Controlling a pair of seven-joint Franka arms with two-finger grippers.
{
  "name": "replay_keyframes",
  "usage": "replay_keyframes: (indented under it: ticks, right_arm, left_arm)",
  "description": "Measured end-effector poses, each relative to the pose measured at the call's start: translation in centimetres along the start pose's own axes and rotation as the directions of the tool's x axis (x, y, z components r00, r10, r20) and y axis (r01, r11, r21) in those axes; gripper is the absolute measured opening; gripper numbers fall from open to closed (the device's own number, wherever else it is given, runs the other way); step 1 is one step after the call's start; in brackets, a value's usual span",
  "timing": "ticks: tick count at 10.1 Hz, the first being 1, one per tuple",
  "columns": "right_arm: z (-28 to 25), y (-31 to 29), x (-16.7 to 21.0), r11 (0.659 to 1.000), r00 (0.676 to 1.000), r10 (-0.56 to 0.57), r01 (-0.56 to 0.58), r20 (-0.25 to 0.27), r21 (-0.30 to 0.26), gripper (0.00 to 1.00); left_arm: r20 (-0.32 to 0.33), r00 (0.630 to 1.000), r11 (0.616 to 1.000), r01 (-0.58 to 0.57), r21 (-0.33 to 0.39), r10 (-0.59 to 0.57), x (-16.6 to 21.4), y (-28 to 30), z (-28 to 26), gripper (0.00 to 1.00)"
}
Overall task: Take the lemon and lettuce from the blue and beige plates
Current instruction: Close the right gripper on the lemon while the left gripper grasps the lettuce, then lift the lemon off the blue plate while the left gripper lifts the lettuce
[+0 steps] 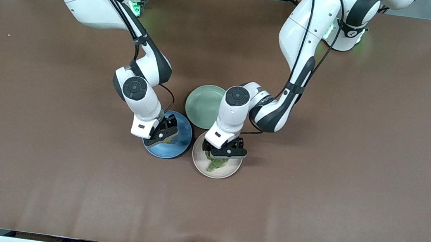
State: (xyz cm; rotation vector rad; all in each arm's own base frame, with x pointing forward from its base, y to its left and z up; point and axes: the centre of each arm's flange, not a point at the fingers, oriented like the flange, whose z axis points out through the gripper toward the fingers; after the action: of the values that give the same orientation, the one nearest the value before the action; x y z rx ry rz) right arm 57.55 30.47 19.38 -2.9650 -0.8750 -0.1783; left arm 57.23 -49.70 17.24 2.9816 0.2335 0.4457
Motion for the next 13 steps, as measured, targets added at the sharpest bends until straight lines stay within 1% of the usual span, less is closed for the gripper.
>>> replay_keyframes:
  ticks: [1,2,5,8,10,11,12,13]
  right_arm:
    - [-0.4,0.3,0.4,1.0,1.0,0.005,-0.005,-0.01,-0.003,0.66]
    - [-1.1,0.7,0.7,1.0,1.0,0.022,-0.022,-0.007,-0.008,0.66]
    - [-5.6,2.7,1.1,0.993,0.992,0.113,-0.113,0.046,-0.016,0.66]
    - [-11.0,6.8,0.2,0.98,0.977,0.196,-0.193,0.09,-0.039,0.66]
    - [-13.8,9.6,-0.9,0.97,0.964,0.243,-0.237,0.112,-0.061,0.66]
    - [-15.1,10.9,-1.5,0.964,0.958,0.263,-0.256,0.118,-0.071,0.66]
    - [-16.2,12.2,-2.3,0.96,0.954,0.276,-0.268,0.119,-0.078,0.66]
    - [-16.9,13.8,-3.2,0.956,0.95,0.288,-0.28,0.119,-0.085,0.66]
  left_arm:
    - [-0.002,1.0,1.0,-0.002,-0.002,0.002,-0.1,0.0,0.3,1.0]
    - [-0.005,1.0,1.0,-0.003,-0.006,0.003,-0.2,-0.1,0.5,1.0]
    - [-0.01,1.0,1.0,0.002,-0.013,-0.002,-0.2,0.1,0.5,1.0]
    - [-0.02,0.998,0.998,0.053,-0.025,-0.054,0.3,0.5,-0.1,0.51]
    - [-0.021,0.998,0.998,0.056,-0.026,-0.057,0.3,0.5,-0.1,0.26]
    - [-0.022,0.998,0.998,0.057,-0.027,-0.057,0.4,0.5,-0.1,0.09]
    - [-0.026,0.998,0.998,0.057,-0.033,-0.058,0.5,0.6,-0.4,0.04]
    - [-0.034,0.998,0.997,0.06,-0.043,-0.061,1.0,0.9,-1.0,0.04]
